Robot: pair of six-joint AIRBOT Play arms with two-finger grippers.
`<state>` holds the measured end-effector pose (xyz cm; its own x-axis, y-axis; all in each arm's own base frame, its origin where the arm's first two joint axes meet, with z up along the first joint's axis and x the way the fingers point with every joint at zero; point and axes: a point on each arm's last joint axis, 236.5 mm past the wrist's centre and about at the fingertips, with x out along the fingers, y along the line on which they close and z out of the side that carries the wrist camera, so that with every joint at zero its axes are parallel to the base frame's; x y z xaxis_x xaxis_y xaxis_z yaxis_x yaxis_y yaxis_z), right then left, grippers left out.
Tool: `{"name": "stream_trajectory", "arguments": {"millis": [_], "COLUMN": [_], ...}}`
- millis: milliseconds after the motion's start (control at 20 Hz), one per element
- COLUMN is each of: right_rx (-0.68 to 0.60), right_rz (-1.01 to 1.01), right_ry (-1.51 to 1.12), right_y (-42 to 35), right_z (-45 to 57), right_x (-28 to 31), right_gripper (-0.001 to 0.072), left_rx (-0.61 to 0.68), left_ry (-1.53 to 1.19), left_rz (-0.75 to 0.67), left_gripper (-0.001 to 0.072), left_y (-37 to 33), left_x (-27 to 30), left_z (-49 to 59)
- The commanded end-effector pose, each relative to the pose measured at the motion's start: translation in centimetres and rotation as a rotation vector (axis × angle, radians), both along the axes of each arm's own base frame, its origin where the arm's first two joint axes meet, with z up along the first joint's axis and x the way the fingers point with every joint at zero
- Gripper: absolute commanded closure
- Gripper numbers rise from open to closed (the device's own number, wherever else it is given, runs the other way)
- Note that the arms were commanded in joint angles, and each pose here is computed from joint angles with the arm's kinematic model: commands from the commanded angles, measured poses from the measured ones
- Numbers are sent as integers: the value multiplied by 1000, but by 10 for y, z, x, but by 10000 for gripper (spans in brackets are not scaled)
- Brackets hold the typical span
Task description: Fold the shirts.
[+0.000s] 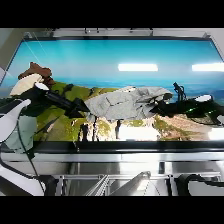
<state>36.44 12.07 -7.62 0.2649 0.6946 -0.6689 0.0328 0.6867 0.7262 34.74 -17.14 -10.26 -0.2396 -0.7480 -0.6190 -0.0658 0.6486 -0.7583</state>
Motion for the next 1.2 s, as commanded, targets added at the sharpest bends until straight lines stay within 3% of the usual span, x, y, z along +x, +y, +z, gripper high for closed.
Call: {"name": "stream_trajectory", "arguments": {"millis": [0,50,100,150,250,450,650,750,850,950,1050,1150], "right_rx": [14,17,20,22,40,98,202,183,102,-90,-219,-296], "right_rz": [11,14,15,11,11,7,-83,-121,-142,-162,-152,-209], "right_ry": [-39,-43,-48,-53,-63,-225,-700,-1004,-1283,-1485,-1582,-1548], "right_y": [3,3,3,1,-4,-21,-44,-52,-48,-36,-23,-39], "right_z": [17,20,24,26,37,116,305,411,501,561,592,597], "right_x": [1,0,0,0,-2,-6,-10,-39,-86,-124,-142,-132], "right_gripper": [695,694,695,695,695,696,695,695,695,695,695,696], "left_rx": [-16,-21,-25,-43,-100,-370,-706,-833,-802,-671,-481,-272], "left_ry": [19,11,-1,-18,-29,-223,-641,-945,-1223,-1417,-1513,-1537], "left_rz": [-69,-86,-94,-119,-147,-143,-176,-187,-173,-134,-52,151], "left_gripper": [181,309,530,698,698,698,697,696,693,690,687,685], "left_y": [-25,-28,-29,-30,-34,-47,-43,-31,-19,-7,7,42], "left_x": [0,2,5,7,7,14,-17,-56,-98,-137,-153,-126], "left_z": [-13,-10,-6,2,31,169,375,482,556,598,609,603]}}
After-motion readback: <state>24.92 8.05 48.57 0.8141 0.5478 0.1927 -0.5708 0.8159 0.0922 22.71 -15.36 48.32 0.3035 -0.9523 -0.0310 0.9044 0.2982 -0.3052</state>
